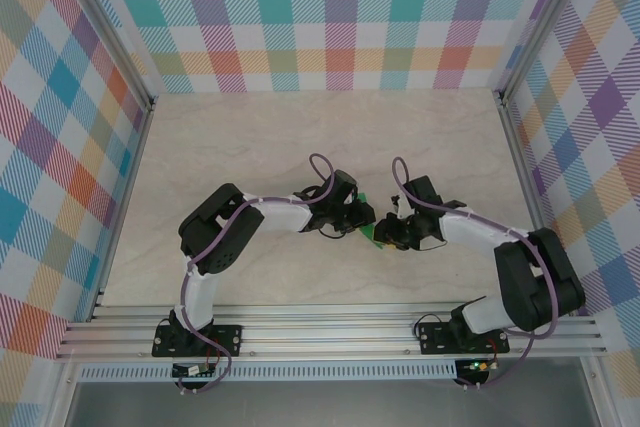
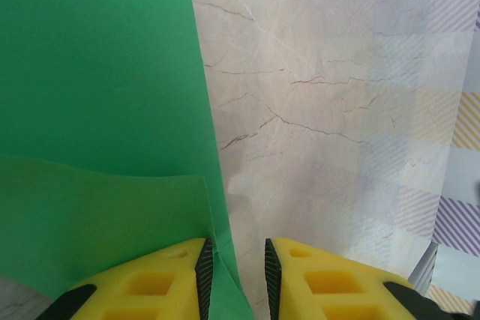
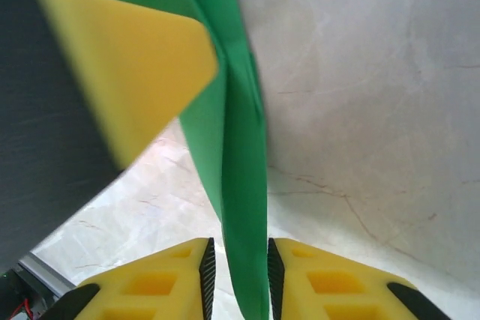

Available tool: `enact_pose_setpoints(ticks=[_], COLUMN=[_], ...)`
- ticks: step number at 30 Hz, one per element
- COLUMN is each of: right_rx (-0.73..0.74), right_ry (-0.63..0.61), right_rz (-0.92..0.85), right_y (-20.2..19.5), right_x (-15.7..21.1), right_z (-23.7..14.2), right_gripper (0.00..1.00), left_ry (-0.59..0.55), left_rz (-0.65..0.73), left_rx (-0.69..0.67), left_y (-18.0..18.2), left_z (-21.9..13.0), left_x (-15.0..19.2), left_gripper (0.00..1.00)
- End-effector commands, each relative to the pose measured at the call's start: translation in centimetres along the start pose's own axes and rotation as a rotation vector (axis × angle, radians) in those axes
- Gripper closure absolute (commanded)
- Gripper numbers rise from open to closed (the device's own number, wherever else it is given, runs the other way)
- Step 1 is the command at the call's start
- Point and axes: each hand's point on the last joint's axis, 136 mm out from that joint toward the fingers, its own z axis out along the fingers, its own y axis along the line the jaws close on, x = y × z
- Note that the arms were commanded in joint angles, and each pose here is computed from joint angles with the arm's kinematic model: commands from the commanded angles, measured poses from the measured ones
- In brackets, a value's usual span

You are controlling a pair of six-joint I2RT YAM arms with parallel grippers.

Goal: Fold a paper plane with a square sheet of paper (pick it up from the middle)
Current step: Fold the wing for the fifth time at the center of the table.

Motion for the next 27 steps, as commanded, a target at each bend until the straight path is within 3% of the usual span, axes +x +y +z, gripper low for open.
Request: enact_pose_setpoints(ticks=[1,4,7,11,19,27], right_rx=[-0.044,-0.08,-0.025,0.072,-0.171,-0.125], right_ry=[0.002,0.002,-0.012,-0.055,0.008,0.065], right_rz=[-0.021,-0.016,-0.012,-0.03,-0.053,0.0], right_y=[1.3,1.9,1.2,-0.1,3.9,2.0], right_x=[-0.1,-0.1,-0.5,-1.0,-0.5,-0.7], right_z=[-0.5,-0.4,-0.6,-1.6,-0.8,1.8], right_gripper=[0.77,0.81,0.82,0.75,0.83,0.85], left_ry=[0.024,0.026,0.027,0.031,0.032,0.037], left_rz=[-0.001,-0.001,0.0,0.002,0.004,0.003], left_rx=[-0.032,-0.034,-0.031,-0.027,-0.024,-0.026], left_y=[1.0,1.0,1.0,0.7,0.6,0.7], left_z=[0.4,0.5,0.5,0.5,0.5,0.6], left_x=[0.1,0.1,0.1,0.2,0.1,0.2], left_gripper=[0.72,0.72,0.72,0.72,0.72,0.72])
